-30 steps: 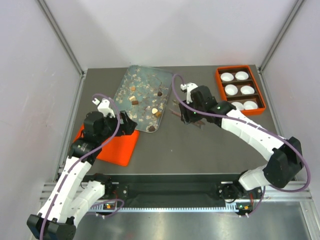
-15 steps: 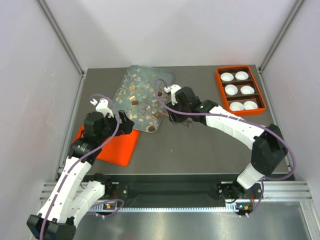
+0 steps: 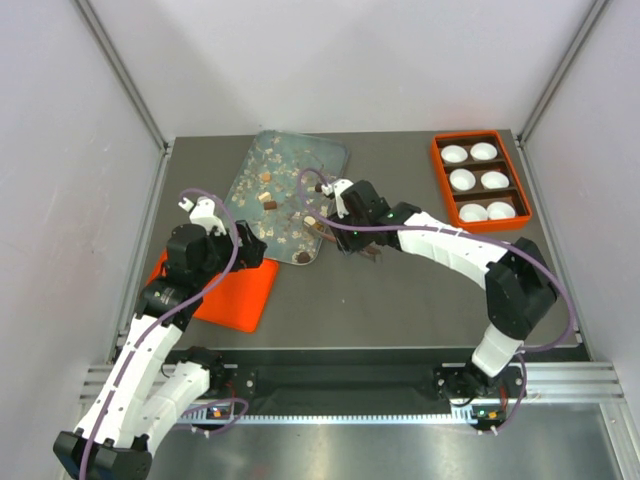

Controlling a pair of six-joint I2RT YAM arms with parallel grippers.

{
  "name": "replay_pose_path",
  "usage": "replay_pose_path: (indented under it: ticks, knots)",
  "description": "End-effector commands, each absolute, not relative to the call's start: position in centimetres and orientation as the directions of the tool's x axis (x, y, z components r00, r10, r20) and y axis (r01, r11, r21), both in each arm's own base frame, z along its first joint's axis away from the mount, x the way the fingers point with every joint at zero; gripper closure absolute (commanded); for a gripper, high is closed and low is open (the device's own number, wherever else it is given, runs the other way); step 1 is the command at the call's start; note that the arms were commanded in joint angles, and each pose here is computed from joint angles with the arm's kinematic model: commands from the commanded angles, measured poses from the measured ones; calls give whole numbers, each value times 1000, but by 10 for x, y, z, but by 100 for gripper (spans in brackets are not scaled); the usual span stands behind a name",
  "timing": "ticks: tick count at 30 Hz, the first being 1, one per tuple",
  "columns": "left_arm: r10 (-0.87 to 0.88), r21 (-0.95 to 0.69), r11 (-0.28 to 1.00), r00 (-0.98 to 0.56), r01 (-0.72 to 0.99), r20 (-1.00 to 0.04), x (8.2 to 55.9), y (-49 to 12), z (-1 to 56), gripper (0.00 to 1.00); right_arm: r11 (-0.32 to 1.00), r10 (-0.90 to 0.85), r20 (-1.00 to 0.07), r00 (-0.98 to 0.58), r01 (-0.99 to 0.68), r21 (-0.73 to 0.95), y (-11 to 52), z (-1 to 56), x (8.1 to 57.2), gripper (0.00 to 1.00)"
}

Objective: Pack the chocolate

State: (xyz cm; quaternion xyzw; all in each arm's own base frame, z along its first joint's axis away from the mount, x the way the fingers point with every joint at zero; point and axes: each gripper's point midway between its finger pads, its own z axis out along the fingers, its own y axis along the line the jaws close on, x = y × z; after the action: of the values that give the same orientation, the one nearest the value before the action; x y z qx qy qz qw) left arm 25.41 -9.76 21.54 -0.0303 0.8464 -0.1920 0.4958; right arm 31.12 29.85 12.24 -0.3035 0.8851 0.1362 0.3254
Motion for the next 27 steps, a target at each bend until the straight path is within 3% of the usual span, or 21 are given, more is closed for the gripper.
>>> replay_pose_path:
  ticks: [1,27]
  knots:
    - [-238,-341,927,-459,157,-856,257,-96,232,4,759,-441,-708,-552,-650,35,318,137,319,56]
    - [-236,-341,926,-460,160,-856,257,-97,232,4,763,-485,-690,-537,-645,-34,319,136,325,55]
